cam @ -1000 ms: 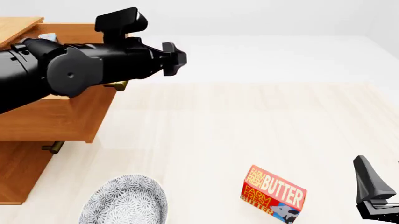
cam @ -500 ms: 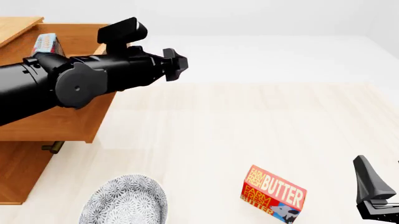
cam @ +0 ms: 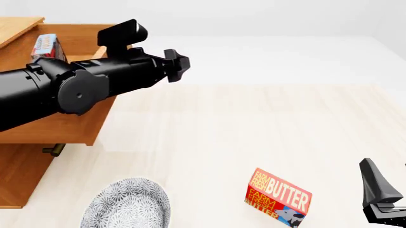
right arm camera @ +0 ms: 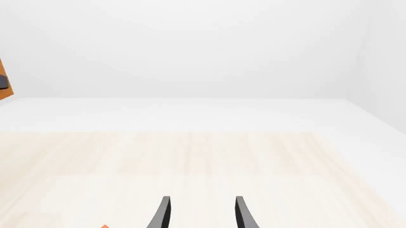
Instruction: Put the chocolate pudding in the top drawer of the cabinet and close it.
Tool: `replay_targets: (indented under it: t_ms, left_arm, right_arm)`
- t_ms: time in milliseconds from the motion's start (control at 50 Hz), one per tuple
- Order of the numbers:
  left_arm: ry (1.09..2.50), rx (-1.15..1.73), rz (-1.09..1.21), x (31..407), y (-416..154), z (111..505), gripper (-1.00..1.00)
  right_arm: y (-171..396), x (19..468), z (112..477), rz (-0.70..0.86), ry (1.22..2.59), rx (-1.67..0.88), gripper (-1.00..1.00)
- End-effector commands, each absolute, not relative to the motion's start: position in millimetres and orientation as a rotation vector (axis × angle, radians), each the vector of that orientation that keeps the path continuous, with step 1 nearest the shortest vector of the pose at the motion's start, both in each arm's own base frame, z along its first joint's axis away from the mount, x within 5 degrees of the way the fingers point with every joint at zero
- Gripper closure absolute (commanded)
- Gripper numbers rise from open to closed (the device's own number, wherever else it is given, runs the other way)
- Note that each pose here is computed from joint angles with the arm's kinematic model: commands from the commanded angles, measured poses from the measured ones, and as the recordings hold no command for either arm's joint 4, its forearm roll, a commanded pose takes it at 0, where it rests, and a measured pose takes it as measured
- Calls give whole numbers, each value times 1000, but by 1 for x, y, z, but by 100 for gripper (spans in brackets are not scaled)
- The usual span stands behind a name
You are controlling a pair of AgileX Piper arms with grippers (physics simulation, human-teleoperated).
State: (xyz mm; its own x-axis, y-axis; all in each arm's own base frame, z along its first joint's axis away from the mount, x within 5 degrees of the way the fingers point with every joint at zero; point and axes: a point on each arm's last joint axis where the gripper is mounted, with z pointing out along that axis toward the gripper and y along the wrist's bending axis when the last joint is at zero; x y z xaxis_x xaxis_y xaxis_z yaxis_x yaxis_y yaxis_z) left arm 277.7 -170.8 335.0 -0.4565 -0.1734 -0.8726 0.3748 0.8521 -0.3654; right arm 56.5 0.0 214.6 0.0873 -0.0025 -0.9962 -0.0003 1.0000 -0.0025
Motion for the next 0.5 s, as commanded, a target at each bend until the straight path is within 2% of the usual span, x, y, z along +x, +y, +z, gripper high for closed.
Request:
replay_targets:
  t_ms: [20,500]
  left_arm:
    - [1980,86,-654,282,-168,324,-100]
    - [1996,65,-596,289,-154,319,-100]
  right_arm:
    - [0,57,215,-2,1483,-2,-100]
    - [0,57,215,-2,1483,-2,-100]
